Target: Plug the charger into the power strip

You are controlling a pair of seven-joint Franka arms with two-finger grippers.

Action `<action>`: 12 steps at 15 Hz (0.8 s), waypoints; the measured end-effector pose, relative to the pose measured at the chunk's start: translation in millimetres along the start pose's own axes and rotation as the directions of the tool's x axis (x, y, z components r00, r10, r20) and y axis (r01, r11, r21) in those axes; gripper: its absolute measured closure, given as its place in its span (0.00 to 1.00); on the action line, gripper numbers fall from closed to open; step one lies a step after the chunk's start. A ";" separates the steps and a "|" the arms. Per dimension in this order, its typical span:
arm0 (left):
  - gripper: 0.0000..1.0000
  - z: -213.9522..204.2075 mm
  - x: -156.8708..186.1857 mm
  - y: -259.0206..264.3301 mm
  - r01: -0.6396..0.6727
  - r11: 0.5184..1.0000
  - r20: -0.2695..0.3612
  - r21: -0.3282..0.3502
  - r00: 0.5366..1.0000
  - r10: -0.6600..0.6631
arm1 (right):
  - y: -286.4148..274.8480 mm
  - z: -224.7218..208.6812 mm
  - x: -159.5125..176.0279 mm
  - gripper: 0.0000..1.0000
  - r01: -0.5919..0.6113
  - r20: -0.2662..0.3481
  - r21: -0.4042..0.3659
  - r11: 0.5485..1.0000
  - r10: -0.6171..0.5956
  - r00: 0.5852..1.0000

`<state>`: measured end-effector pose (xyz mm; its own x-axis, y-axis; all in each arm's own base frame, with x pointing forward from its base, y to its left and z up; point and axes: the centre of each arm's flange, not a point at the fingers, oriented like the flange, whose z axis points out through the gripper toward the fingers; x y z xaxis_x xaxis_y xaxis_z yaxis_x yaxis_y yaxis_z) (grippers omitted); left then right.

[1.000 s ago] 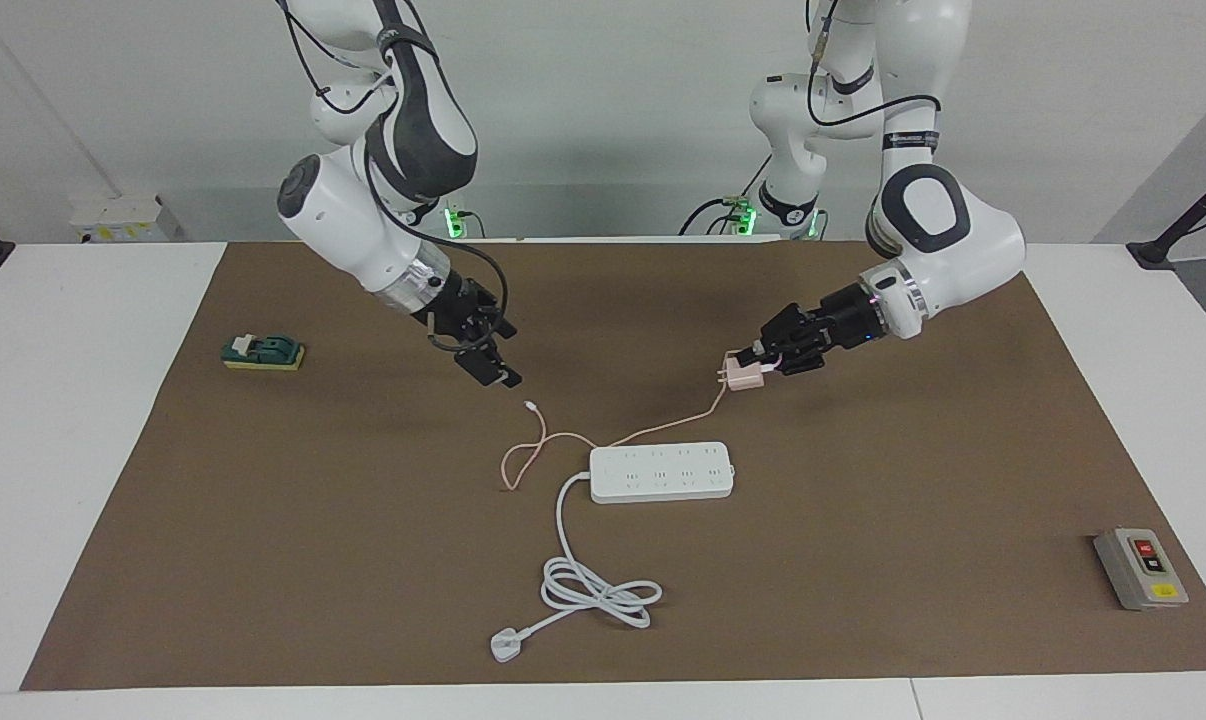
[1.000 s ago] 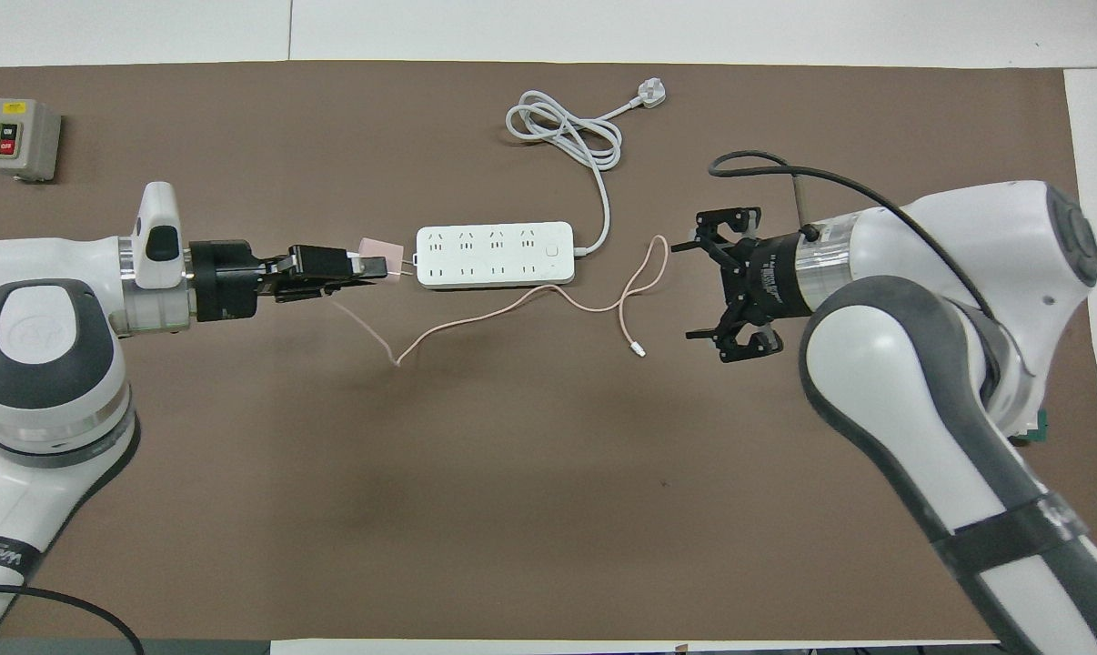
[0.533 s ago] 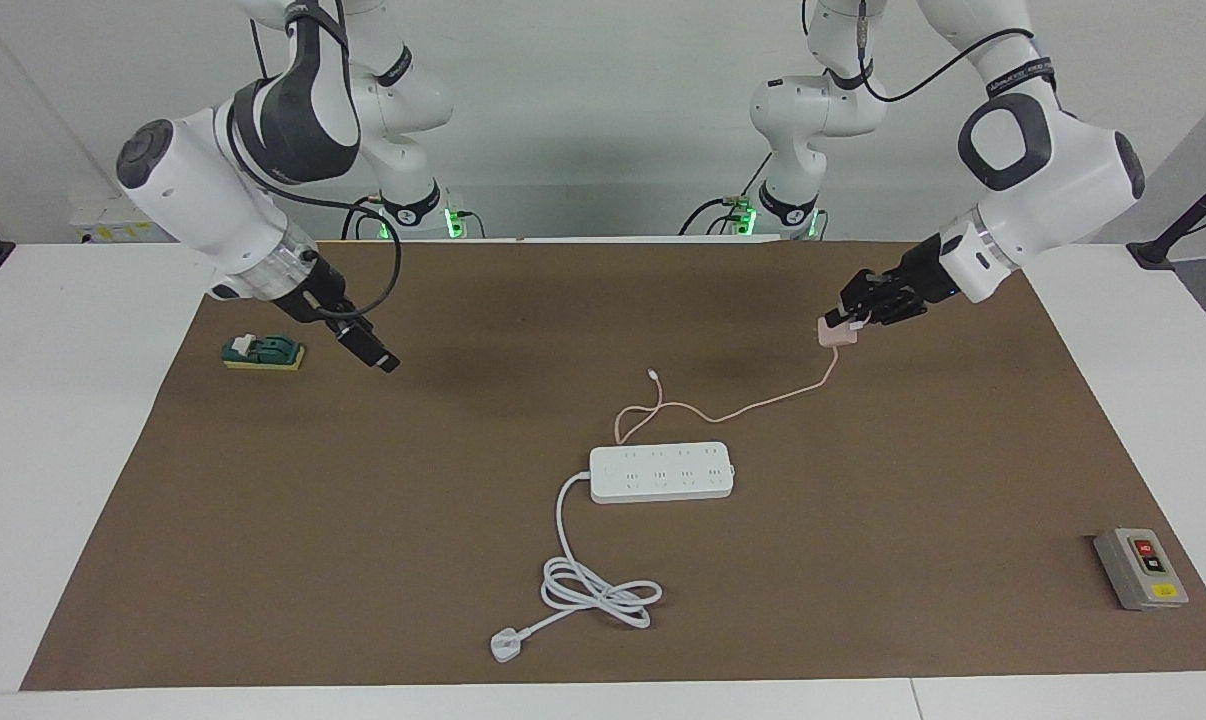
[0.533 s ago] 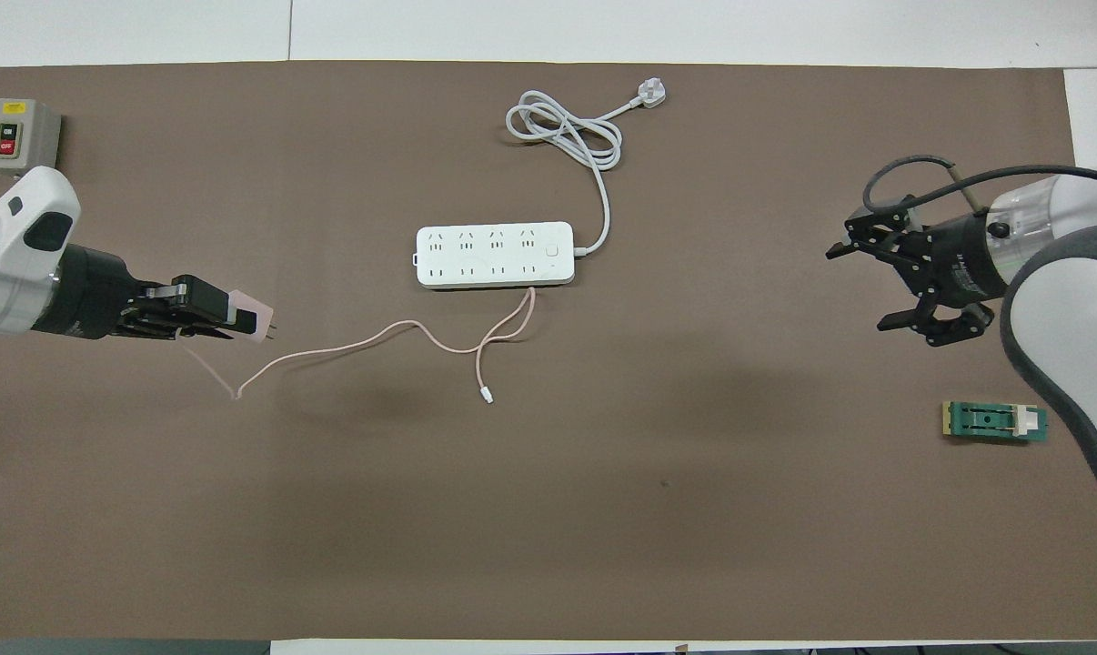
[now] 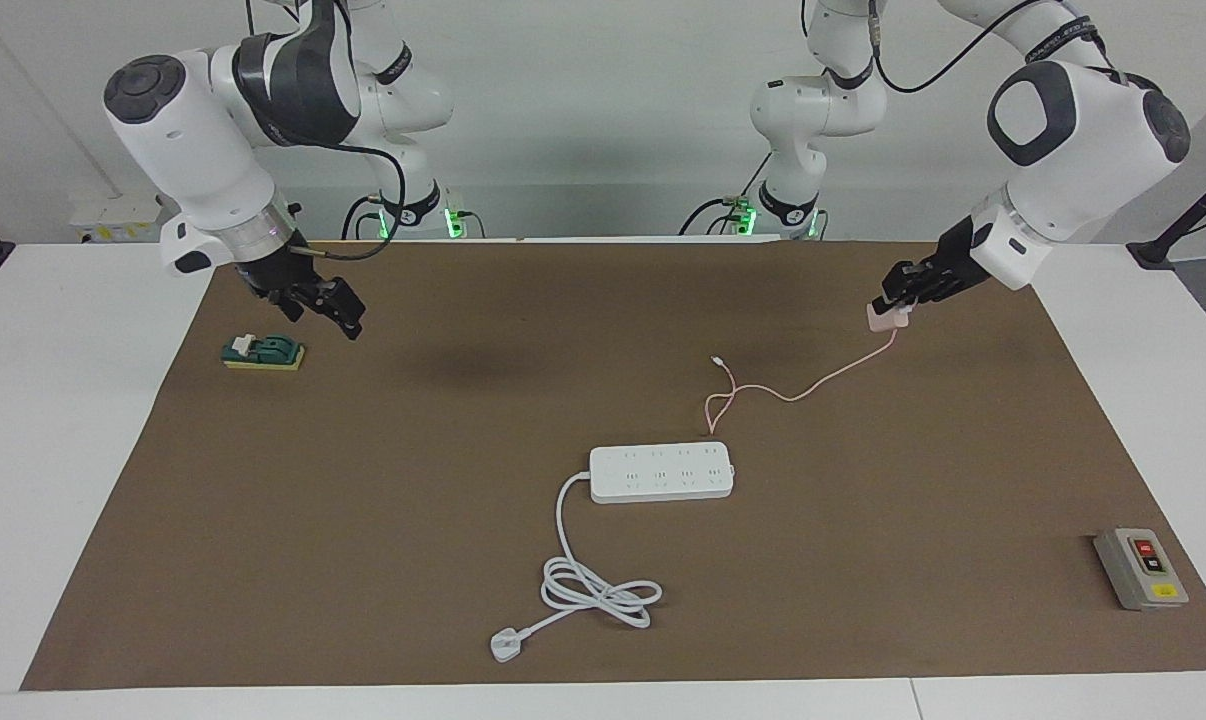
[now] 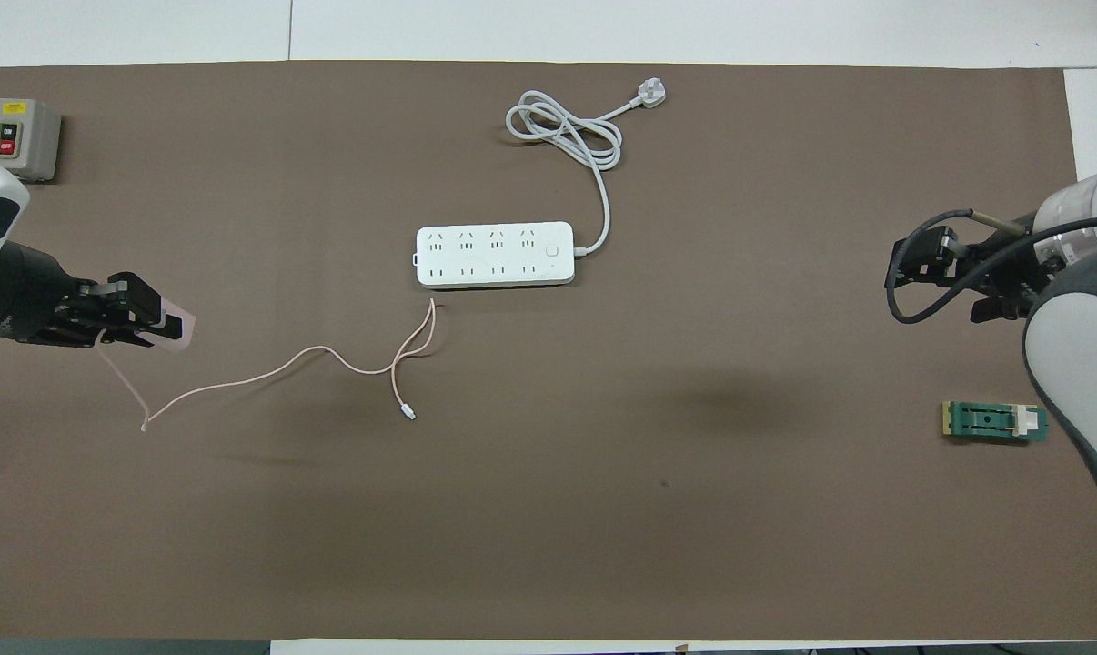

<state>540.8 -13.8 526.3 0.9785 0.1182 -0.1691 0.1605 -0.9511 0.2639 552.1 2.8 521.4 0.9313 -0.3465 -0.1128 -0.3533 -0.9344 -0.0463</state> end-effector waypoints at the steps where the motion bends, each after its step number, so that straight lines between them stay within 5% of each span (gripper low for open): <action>1: 0.68 -4.9 1.4 -1.0 0.004 1.000 -0.019 0.023 1.000 -0.004 | 5.0 3.3 -0.3 0.00 0.001 0.052 -0.019 1.000 0.000 0.999; 3: 0.68 -14.5 3.1 -3.8 0.003 0.997 -0.049 0.077 0.999 0.001 | 11.7 -16.0 7.1 0.00 -0.002 0.092 -0.035 0.999 0.005 0.996; 6: 0.68 -23.7 4.3 -3.3 -0.002 0.990 -0.079 0.141 0.997 0.013 | 5.4 -47.8 20.9 0.00 0.052 0.021 -0.017 0.999 -0.052 0.998; 12: 0.68 -25.7 7.0 1.5 -0.024 0.984 -0.110 0.179 0.993 0.044 | 32.3 -32.5 23.9 0.00 0.228 0.110 -0.060 0.972 -0.221 0.969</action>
<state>551.2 -7.0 549.9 0.9929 0.1069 -0.0518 0.1114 -0.9894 0.0936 565.9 -38.4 549.5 0.9707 -0.1205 -0.2079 -0.1255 -0.9920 -0.0111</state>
